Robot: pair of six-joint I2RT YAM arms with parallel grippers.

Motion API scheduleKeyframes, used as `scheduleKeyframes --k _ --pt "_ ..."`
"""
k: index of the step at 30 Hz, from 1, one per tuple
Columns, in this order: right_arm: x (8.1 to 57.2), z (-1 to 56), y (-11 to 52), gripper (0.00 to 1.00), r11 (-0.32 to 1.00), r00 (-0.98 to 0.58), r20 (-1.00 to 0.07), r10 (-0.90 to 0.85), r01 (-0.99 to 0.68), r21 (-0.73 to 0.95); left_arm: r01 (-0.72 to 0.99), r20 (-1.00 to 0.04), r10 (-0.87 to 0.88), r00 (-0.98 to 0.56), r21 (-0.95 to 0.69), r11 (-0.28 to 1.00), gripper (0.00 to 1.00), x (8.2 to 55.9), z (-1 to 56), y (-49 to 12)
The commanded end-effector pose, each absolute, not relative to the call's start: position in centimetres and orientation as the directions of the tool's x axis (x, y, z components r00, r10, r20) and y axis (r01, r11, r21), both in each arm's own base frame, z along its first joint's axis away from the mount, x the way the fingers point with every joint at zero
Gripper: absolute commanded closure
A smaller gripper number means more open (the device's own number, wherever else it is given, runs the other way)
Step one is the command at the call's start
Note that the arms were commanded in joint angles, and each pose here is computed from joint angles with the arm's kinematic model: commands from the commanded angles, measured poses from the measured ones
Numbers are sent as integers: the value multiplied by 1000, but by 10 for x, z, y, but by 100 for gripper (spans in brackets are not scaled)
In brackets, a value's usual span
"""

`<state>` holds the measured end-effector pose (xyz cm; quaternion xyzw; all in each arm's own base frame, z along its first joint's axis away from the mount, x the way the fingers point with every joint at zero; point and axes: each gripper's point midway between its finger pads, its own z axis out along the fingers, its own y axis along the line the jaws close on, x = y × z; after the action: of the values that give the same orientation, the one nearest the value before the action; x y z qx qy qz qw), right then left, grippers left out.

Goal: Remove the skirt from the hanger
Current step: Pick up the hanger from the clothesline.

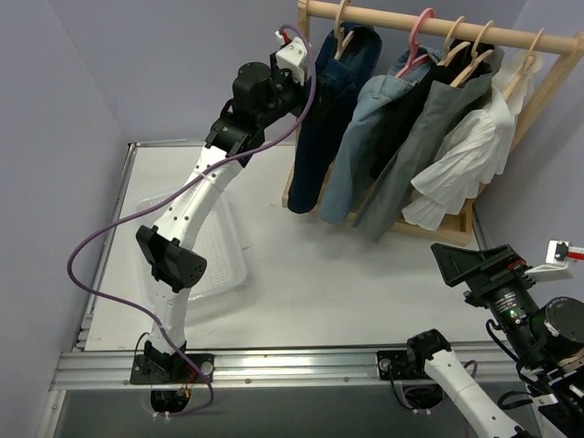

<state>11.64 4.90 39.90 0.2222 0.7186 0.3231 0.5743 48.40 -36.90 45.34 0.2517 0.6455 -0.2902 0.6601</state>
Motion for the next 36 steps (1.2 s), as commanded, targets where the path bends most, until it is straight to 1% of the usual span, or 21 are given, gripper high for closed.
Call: scheduleKeyframes --k 1,2,4,6,7,8,9,11,14,16,17,21,26,28,32,35,36 --pt "123 403 49 0 704 -230 -694 682 -52 708 660 -998 15 58 50 749 6 488 455 -367" --pt "123 402 48 0 703 -228 -693 683 -50 709 654 -998 21 55 52 755 8 489 453 -366" --pt "123 401 47 0 703 -225 -693 685 -46 710 649 -998 31 51 57 759 23 492 448 -367" --pt "124 400 47 0 705 -223 -694 684 -42 708 644 -998 41 40 57 763 48 495 445 -366" --pt "124 401 47 0 703 -221 -693 686 -44 710 642 -998 46 38 60 765 74 496 444 -366" --pt "125 401 48 0 703 -225 -693 685 -44 709 639 -998 48 36 60 767 89 494 447 -364" --pt "125 402 48 0 702 -221 -693 686 -46 710 634 -998 47 32 56 772 97 494 447 -363" --pt "127 403 49 0 704 -225 -694 684 -47 709 617 -999 38 36 52 785 98 495 451 -359" --pt "130 404 50 0 706 -227 -696 681 -47 707 604 -999 -10 46 20 797 98 486 473 -349" --pt "132 406 51 0 709 -226 -699 678 -49 704 609 -996 -40 79 16 793 98 476 495 -342" --pt "133 407 51 0 709 -223 -700 678 -51 703 614 -994 -88 63 -31 789 98 471 504 -342" --pt "136 409 53 0 709 -225 -700 678 -53 703 638 -976 -185 115 -70 767 98 446 549 -330" --pt "139 406 53 0 711 -226 -701 677 -45 701 647 -947 -268 179 -92 757 98 425 590 -316" --pt "139 406 53 0 711 -229 -700 676 -47 702 651 -942 -278 188 -92 754 98 422 598 -312" --pt "139 406 55 0 708 -233 -698 677 -54 704 672 -941 -303 154 -125 730 98 422 598 -312" --pt "139 406 57 0 712 -244 -702 669 -59 700 676 -950 -288 121 -134 725 98 422 588 -313" --pt "140 407 58 0 716 -250 -705 664 -58 695 683 -949 -290 123 -131 719 98 415 592 -311"
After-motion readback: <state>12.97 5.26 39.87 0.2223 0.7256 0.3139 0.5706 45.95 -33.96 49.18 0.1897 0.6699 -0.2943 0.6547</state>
